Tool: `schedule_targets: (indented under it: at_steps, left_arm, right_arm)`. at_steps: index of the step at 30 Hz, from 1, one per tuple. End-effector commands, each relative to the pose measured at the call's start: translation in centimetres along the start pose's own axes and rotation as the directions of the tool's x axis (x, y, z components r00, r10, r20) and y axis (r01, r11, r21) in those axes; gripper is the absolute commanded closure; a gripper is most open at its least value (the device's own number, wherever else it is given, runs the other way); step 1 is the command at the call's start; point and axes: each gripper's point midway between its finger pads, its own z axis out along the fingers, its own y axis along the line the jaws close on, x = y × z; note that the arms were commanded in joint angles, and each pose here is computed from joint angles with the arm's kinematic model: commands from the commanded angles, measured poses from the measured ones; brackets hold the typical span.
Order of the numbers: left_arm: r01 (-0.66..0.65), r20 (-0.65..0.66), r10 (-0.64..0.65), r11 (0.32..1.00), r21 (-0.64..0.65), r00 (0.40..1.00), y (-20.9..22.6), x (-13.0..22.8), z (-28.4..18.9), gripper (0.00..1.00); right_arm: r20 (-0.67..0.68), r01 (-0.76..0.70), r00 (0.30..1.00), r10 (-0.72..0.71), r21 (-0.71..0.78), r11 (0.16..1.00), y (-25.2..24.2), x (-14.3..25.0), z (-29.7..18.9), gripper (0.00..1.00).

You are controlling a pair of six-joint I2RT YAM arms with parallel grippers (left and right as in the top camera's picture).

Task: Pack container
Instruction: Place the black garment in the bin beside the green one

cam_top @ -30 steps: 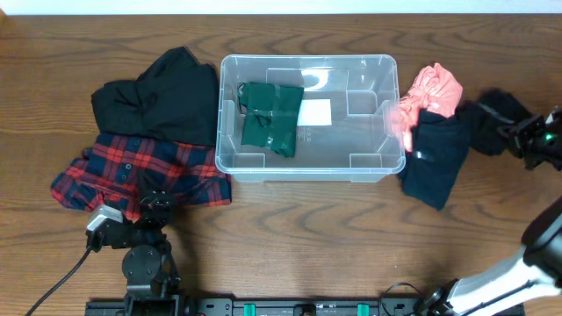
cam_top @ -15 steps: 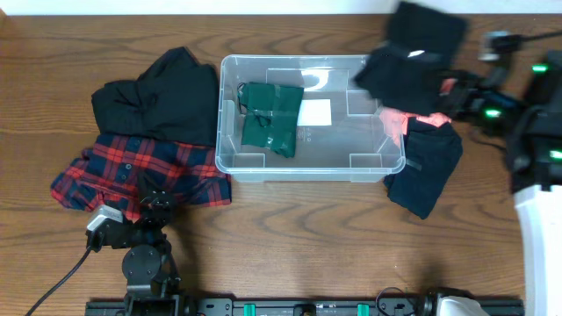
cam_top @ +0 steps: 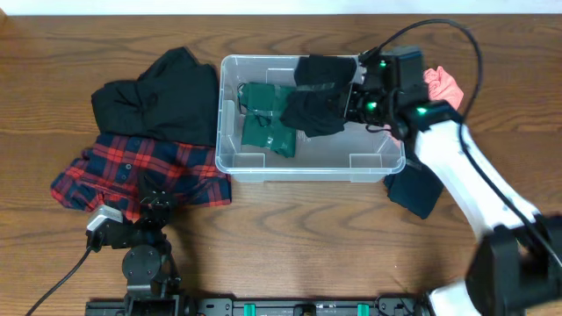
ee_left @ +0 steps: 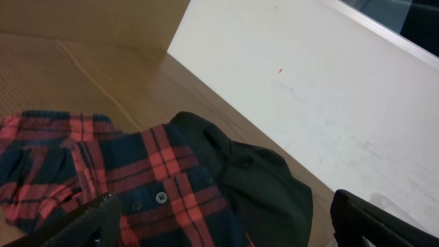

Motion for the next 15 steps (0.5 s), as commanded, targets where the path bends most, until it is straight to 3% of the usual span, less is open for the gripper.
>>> schedule_targets:
  at_steps: [1,3,6,7,11,15]
  left_arm:
    - [-0.024,-0.037,0.023,0.999,-0.030,0.999,1.0,1.4,0.1,0.02]
    - [-0.024,-0.037,0.023,0.999,-0.030,0.999,1.0,1.4,0.1,0.02]
    - [-0.024,-0.037,0.023,0.999,-0.030,0.999,1.0,1.4,0.1,0.02]
    - [-0.024,-0.037,0.023,0.999,-0.030,0.999,1.0,1.4,0.1,0.02]
    - [-0.024,-0.037,0.023,0.999,-0.030,0.999,1.0,1.4,0.1,0.02]
    - [-0.024,-0.037,0.023,0.999,-0.030,0.999,1.0,1.4,0.1,0.02]
  right_arm:
    - [-0.006,-0.044,0.999,0.045,0.072,0.996,-2.9,0.0,2.1,0.97]
    - [-0.028,-0.029,0.999,0.031,0.065,0.997,-3.7,0.2,3.5,0.92]
    - [-0.077,0.013,0.997,-0.010,0.037,0.999,-4.1,1.2,4.9,0.60]
    - [-0.087,0.006,0.996,-0.002,0.047,0.999,-4.5,1.5,5.0,0.56]
    - [-0.061,-0.009,0.998,0.013,0.067,0.998,-5.0,0.4,3.2,0.48]
    - [0.076,0.015,0.997,-0.019,0.049,0.999,-4.0,-3.3,-2.4,0.46]
